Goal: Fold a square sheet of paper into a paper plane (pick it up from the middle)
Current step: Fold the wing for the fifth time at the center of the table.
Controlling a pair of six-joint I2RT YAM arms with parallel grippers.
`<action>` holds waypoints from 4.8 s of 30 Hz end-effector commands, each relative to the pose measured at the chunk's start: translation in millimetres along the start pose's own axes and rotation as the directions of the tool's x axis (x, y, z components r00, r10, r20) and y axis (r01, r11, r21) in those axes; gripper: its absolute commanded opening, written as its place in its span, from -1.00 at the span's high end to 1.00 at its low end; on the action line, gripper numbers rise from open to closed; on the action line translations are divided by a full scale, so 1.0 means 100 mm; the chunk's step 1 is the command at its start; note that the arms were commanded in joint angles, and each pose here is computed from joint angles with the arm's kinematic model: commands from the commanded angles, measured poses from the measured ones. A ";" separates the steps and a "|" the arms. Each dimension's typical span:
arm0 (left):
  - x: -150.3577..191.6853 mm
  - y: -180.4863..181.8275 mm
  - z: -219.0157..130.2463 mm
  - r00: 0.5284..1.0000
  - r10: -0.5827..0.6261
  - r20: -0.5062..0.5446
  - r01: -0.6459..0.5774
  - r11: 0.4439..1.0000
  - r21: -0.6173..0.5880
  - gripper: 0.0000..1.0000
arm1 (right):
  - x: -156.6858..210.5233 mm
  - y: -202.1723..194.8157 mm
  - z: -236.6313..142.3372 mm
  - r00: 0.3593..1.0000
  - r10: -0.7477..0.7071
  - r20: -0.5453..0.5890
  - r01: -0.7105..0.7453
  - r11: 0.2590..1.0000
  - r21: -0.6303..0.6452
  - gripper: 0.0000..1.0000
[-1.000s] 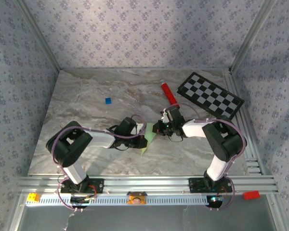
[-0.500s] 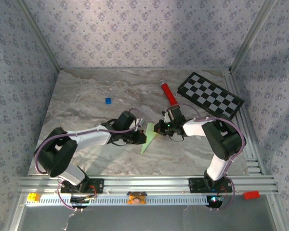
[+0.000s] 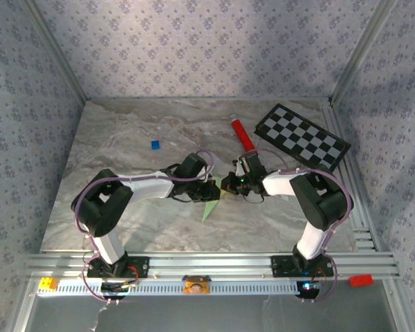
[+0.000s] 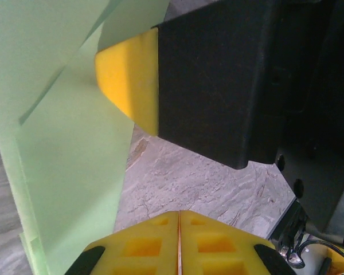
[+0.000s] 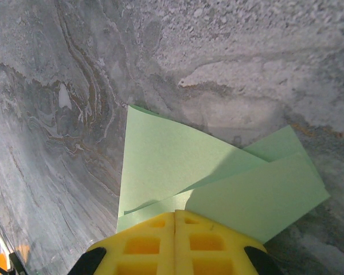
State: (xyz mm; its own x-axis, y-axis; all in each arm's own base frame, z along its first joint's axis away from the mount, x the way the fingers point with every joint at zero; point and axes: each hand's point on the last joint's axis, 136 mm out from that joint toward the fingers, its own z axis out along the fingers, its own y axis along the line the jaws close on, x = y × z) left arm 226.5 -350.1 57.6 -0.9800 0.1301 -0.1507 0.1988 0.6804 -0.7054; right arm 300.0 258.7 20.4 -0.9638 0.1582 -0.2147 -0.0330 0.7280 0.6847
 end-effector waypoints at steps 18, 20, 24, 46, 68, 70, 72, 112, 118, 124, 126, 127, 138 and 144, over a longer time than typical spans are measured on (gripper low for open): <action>0.56 0.60 0.20 0.989 -0.043 -0.138 0.027 0.993 -0.115 0.81 | 0.21 -0.52 0.07 0.996 0.075 -0.052 -0.063 0.978 0.197 0.95; 0.62 0.63 0.17 0.988 -0.045 -0.146 0.029 0.993 -0.112 0.81 | 0.23 -0.56 0.07 0.996 0.077 -0.050 -0.065 0.976 0.210 0.95; 0.72 0.66 0.11 0.987 -0.030 -0.159 0.012 0.994 -0.112 0.80 | 0.24 -0.58 0.08 0.995 0.081 -0.056 -0.067 0.975 0.214 0.96; 1.29 0.92 -0.34 0.976 0.021 -0.217 -0.075 0.967 -0.242 0.81 | 0.24 -0.57 0.08 0.995 0.076 -0.063 -0.061 0.973 0.223 0.96; 0.45 0.20 -0.17 0.997 0.069 0.017 -0.069 0.998 -0.009 0.76 | 0.24 -0.55 0.09 0.995 0.067 -0.072 -0.049 0.973 0.225 0.96; 0.50 0.27 -0.12 0.998 0.062 0.016 -0.062 0.998 -0.019 0.74 | 0.25 -0.57 0.09 0.995 0.071 -0.071 -0.052 0.972 0.230 0.96; 0.57 0.30 -0.08 0.998 0.068 0.002 -0.068 0.997 -0.024 0.72 | 0.26 -0.57 0.09 0.995 0.072 -0.074 -0.053 0.972 0.230 0.96; -0.10 0.42 -0.47 0.989 -0.002 0.147 0.009 0.999 -0.047 0.63 | -0.02 -0.09 -0.69 0.996 -0.031 0.078 0.020 0.990 0.141 0.75; -0.09 0.51 -0.31 0.993 -0.036 0.112 0.041 0.998 -0.050 0.56 | 0.10 -0.04 -0.65 0.998 -0.017 0.062 0.009 0.993 0.115 0.75; -0.02 0.51 -0.26 0.996 -0.050 0.076 0.051 0.998 -0.021 0.53 | 0.14 -0.01 -0.56 0.999 -0.019 0.047 0.014 0.993 0.115 0.75; -0.01 0.52 -0.25 0.996 -0.051 0.068 0.052 0.998 -0.020 0.52 | 0.16 -0.01 -0.53 0.999 -0.024 0.036 0.020 0.993 0.114 0.75; 0.00 0.52 -0.23 0.997 -0.051 0.059 0.053 0.998 -0.019 0.51 | 0.17 0.00 -0.52 0.999 -0.024 0.032 0.020 0.993 0.114 0.75; 0.00 0.53 -0.12 0.998 -0.053 0.023 0.054 0.998 -0.028 0.53 | 0.22 -0.05 -0.46 1.000 -0.025 0.017 0.022 0.992 0.126 0.75; 0.02 0.46 -0.09 0.999 -0.032 0.000 0.032 0.999 -0.013 0.51 | 0.24 -0.07 -0.42 1.000 -0.018 0.006 0.017 0.992 0.127 0.74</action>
State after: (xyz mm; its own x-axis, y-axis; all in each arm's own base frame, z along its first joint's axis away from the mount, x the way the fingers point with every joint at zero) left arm 236.1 -303.0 25.7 -0.9896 0.0673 -0.1274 0.1371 0.7128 -0.6879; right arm 266.0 227.3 43.9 -0.9599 0.1456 -0.2397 -0.0250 0.8069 0.5902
